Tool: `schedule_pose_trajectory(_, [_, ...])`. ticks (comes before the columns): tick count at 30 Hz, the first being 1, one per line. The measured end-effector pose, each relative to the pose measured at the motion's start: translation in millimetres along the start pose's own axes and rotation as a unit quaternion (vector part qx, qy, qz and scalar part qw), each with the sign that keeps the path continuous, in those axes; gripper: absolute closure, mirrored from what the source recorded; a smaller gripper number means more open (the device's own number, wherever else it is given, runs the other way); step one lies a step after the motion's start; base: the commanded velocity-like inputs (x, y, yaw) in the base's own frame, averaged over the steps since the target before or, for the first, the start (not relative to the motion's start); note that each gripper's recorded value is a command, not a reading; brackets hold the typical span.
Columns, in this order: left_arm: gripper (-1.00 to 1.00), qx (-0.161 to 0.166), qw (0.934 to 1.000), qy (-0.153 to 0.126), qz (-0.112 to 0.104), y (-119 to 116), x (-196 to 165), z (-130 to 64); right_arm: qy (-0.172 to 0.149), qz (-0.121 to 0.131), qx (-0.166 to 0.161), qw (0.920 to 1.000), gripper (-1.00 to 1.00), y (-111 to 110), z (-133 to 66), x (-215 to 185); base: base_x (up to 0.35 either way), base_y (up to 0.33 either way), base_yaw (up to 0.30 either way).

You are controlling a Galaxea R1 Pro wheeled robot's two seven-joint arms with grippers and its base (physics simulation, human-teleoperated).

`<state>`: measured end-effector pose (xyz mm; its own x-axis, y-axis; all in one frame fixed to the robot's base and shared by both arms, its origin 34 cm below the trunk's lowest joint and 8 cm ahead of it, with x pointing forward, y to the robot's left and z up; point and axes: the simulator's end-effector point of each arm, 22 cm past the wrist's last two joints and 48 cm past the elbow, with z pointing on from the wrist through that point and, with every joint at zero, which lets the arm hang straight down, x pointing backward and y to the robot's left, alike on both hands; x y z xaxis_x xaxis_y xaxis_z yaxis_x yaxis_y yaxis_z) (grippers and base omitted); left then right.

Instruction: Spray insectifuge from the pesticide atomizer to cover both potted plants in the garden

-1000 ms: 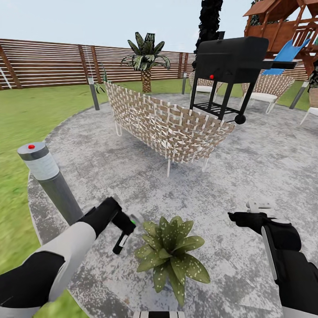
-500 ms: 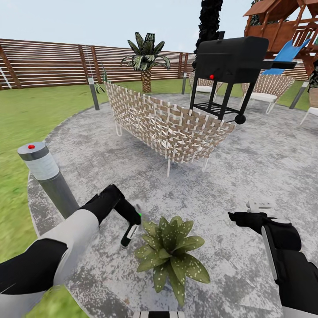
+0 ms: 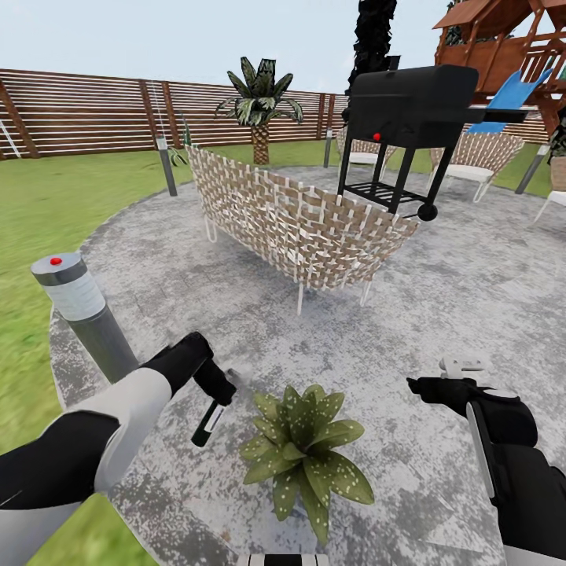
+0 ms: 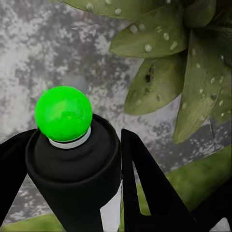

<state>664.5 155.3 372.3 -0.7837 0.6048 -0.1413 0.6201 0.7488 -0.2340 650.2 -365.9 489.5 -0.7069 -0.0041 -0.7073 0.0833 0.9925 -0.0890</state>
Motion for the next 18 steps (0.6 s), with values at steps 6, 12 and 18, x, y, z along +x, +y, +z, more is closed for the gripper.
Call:
schedule_pose_trajectory(6, [1.0,0.056,0.9914,-0.1,-0.063,13,9,9.8,0.003,-0.001,-0.001,1.0,-1.0,1,0.3,4,0.0,0.0,0.0])
schedule_pose_trajectory(12, [1.0,0.04,0.9789,-0.197,-0.035,20,7,9.6,0.003,-0.003,-0.001,1.0,-1.0,0,0.5,7,0.0,0.0,0.0])
schedule_pose_trajectory(18, [1.0,-0.057,0.9361,-0.341,-0.064,29,64,-49.9,0.001,-0.005,-0.01,0.9999,-1.0,2,0.0,5,0.0,0.0,0.0])
